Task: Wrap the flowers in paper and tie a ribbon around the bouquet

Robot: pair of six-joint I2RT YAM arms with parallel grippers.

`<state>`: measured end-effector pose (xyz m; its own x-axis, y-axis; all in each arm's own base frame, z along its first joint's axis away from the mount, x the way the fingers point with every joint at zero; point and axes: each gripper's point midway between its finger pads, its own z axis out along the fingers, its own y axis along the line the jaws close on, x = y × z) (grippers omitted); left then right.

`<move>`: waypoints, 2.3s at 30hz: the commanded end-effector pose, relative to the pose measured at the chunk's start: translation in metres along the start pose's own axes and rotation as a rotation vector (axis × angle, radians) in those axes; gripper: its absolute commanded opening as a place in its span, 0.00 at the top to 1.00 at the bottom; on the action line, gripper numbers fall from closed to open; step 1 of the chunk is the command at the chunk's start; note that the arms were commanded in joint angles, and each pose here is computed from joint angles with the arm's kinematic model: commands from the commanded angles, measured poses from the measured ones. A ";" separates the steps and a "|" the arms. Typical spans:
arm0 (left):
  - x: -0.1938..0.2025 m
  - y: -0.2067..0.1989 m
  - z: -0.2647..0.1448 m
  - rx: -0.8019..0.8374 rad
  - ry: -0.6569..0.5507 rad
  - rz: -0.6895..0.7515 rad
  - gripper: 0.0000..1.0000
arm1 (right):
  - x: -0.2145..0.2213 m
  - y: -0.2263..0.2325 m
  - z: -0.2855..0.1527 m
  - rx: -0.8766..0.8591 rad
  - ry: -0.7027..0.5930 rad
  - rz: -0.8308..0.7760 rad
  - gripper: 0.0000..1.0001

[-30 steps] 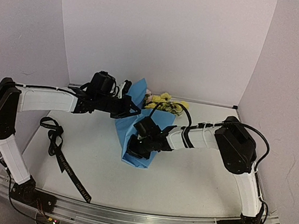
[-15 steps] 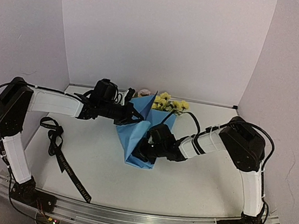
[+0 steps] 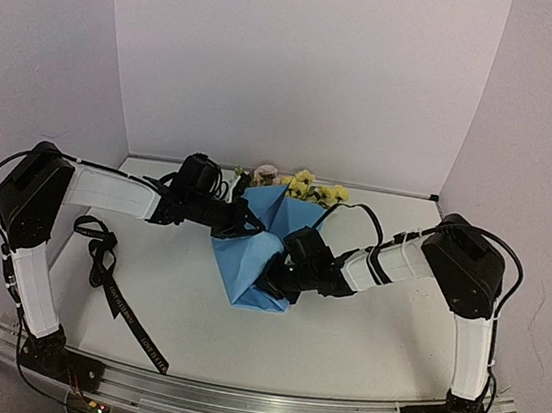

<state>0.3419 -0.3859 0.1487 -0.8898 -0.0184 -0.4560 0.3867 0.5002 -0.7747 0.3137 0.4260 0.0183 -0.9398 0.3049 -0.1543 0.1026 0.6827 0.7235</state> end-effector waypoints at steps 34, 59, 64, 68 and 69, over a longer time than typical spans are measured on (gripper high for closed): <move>-0.018 -0.086 -0.018 0.144 -0.072 0.106 1.00 | 0.002 0.023 0.026 -0.150 0.094 -0.008 0.88; 0.014 -0.079 0.032 0.182 0.090 0.178 0.74 | -0.012 0.018 0.028 -0.232 0.111 0.068 0.88; -0.013 -0.062 0.006 0.111 -0.043 0.203 0.58 | -0.011 0.016 0.031 -0.230 0.118 0.079 0.88; -0.032 -0.043 -0.030 0.094 -0.191 0.196 0.52 | -0.011 0.015 0.033 -0.229 0.120 0.084 0.88; -0.036 -0.039 -0.037 0.092 -0.217 0.190 0.51 | -0.011 0.015 0.033 -0.228 0.122 0.086 0.88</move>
<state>0.3237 -0.4112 0.1714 -0.8193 0.0431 -0.5718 0.5350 0.4163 -0.7352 0.3323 0.4523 0.0148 -0.9671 0.2534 -0.0225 0.1100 0.4962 0.8612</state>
